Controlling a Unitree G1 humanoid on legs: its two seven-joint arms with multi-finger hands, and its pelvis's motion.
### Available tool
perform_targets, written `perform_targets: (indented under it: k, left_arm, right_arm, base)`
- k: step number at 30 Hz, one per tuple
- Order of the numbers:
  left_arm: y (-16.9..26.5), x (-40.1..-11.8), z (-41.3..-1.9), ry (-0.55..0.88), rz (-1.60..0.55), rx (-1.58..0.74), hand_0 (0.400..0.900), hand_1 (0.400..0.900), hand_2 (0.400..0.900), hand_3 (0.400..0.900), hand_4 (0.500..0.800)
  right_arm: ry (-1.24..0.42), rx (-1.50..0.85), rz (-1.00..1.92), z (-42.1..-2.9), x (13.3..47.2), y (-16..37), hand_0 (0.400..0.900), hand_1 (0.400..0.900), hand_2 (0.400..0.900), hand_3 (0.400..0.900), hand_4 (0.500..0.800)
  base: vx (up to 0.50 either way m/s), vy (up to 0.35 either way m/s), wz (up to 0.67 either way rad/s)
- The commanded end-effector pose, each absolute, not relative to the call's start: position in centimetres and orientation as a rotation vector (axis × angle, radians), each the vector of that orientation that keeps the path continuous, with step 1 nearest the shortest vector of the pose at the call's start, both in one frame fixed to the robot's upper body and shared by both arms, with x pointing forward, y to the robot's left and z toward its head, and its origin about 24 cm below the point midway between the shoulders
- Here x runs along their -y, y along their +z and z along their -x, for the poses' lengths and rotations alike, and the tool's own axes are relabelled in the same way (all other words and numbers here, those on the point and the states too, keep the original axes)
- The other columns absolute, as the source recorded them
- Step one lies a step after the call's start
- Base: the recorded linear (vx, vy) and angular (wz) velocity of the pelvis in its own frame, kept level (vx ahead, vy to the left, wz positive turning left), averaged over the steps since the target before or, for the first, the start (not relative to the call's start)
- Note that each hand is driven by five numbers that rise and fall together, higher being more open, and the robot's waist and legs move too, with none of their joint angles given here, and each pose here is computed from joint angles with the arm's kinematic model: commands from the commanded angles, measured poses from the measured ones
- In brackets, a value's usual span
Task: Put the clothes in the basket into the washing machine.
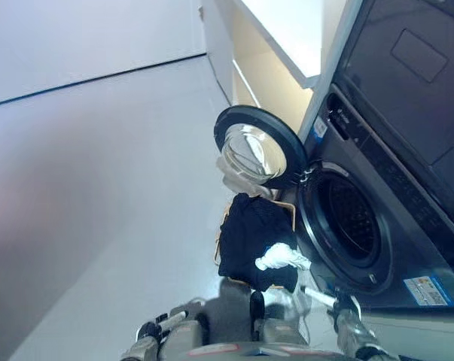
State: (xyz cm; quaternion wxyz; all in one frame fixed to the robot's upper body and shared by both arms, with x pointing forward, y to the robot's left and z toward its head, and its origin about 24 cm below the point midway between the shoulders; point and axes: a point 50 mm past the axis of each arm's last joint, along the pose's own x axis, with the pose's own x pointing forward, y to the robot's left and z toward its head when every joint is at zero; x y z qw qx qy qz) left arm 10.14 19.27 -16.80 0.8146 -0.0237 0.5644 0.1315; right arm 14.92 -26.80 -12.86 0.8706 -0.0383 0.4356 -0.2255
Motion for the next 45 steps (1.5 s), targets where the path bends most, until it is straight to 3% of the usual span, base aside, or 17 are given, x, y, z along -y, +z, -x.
perform_targets:
  k: [1,6,9,13,19,28,42,43,44,45]
  left_arm:
    - [-16.5,-21.6,-9.6,0.309,-0.074,-1.202,0.900,0.900,0.900,0.900,0.800]
    - [-16.2,-22.3,-10.1,0.308,-0.102,-1.184,0.900,0.900,0.900,0.900,0.800]
    - [-15.3,-23.0,-12.6,0.317,-0.136,-1.094,0.900,0.900,0.900,0.900,0.800]
    - [-13.6,-23.3,-16.4,0.371,-0.151,-0.941,0.900,0.900,0.900,0.900,0.800]
    - [-11.1,-23.0,-21.1,0.402,-0.099,-0.771,0.900,0.900,0.900,0.900,0.800]
    - [-5.9,-22.2,-27.2,0.399,0.012,-0.477,0.900,0.900,0.900,0.900,0.800]
    - [-3.3,-20.8,-29.2,0.356,0.083,-0.352,0.900,0.900,0.900,0.900,0.800]
    - [-3.5,-20.7,-29.2,0.358,0.082,-0.359,0.900,0.900,0.900,0.900,0.800]
    - [-3.5,-20.7,-29.2,0.358,0.082,-0.359,0.900,0.900,0.900,0.900,0.800]
    - [-3.6,-20.7,-29.1,0.356,0.080,-0.363,0.900,0.900,0.900,0.900,0.800]
  right_arm:
    - [-0.443,-0.807,0.187,-17.1,27.4,-11.3,0.900,0.900,0.900,0.900,0.800]
    - [-0.390,-0.794,0.263,-18.4,26.9,-10.9,0.900,0.900,0.900,0.900,0.800]
    - [-0.372,-0.696,0.351,-21.9,26.9,-8.9,0.900,0.900,0.900,0.900,0.800]
    - [-0.399,-0.451,0.559,-28.6,27.8,-2.8,0.900,0.900,0.900,0.900,0.800]
    - [-0.467,-0.241,0.724,-33.7,28.8,4.3,0.900,0.900,0.900,0.900,0.800]
    - [-0.632,-0.078,0.876,-36.6,31.2,12.3,0.900,0.900,0.900,0.900,0.800]
    - [-0.601,-0.190,0.999,-36.9,31.4,11.9,0.900,0.900,0.900,0.900,0.800]
    - [-0.582,-0.191,0.996,-36.8,31.0,11.4,0.853,0.853,0.853,0.853,0.772]
    - [-0.582,-0.191,0.996,-36.8,31.0,11.4,0.541,0.541,0.541,0.541,0.585]
    - [-0.579,-0.183,1.003,-36.9,30.8,11.3,0.400,0.400,0.400,0.400,0.500]
  base:
    - [0.132,-0.031,-0.08]
    - [0.102,0.081,-0.18]
    - [-0.092,0.114,-0.15]
    - [-0.061,0.081,-0.08]
    - [-0.067,0.021,-0.01]
    - [-0.066,-0.029,0.11]
    - [-0.023,-0.025,0.07]
    - [0.008,-0.017,0.03]
    - [0.000,0.000,0.00]
    - [0.000,0.000,0.00]
